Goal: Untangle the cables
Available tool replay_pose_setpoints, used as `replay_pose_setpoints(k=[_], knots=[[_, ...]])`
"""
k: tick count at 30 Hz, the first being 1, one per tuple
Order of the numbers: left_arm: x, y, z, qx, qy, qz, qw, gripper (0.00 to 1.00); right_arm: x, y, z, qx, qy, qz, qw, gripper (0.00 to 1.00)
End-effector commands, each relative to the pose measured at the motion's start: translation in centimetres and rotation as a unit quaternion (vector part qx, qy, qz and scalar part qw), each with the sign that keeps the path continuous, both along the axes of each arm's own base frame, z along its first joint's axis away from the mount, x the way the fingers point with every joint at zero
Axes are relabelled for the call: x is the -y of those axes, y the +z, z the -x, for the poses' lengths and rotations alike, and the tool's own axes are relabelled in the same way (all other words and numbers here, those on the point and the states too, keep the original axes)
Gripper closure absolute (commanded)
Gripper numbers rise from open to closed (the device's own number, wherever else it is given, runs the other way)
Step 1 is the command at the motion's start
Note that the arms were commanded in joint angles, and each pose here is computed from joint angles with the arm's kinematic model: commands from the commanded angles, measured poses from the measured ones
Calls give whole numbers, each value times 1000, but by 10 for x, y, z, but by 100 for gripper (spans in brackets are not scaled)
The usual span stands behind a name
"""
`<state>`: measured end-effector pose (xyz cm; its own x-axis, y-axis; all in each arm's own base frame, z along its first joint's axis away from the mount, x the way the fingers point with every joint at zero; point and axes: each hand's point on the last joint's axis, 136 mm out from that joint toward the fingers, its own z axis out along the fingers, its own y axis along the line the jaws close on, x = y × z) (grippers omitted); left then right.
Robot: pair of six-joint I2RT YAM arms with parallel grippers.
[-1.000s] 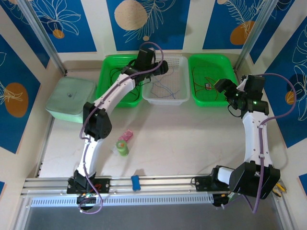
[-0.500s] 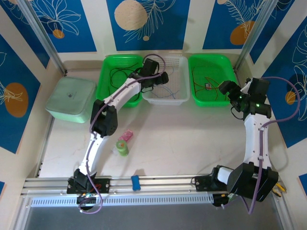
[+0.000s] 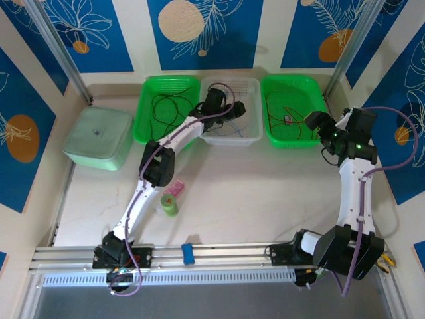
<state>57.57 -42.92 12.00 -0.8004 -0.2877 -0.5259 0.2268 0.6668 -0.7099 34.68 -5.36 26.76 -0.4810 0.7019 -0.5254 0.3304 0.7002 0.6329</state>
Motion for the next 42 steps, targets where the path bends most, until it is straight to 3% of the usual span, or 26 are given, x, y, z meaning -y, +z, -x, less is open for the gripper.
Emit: replay_pose_setpoints(k=[1, 8, 17, 21, 25, 29, 42], knots=[[23, 78, 7, 69, -45, 73, 994, 20, -4, 5, 2, 12, 9, -8, 1000, 8], [37, 124, 24, 108, -93, 117, 983, 21, -5, 10, 3, 17, 10, -7, 1000, 8], [40, 132, 25, 112, -97, 133, 980, 21, -3, 11, 6, 19, 5, -4, 1000, 8], [5, 82, 7, 28, -2, 57, 998, 17, -4, 12, 6, 18, 7, -7, 1000, 8], [-27, 52, 5, -9, 45, 17, 999, 15, -2, 12, 9, 18, 6, 0, 1000, 8], [-40, 55, 11, -1, 42, -27, 999, 13, -1, 13, 8, 20, 4, 1, 1000, 8], [-63, 52, 31, -31, 37, -83, 995, 9, -1, 15, 9, 24, 4, -2, 1000, 8]])
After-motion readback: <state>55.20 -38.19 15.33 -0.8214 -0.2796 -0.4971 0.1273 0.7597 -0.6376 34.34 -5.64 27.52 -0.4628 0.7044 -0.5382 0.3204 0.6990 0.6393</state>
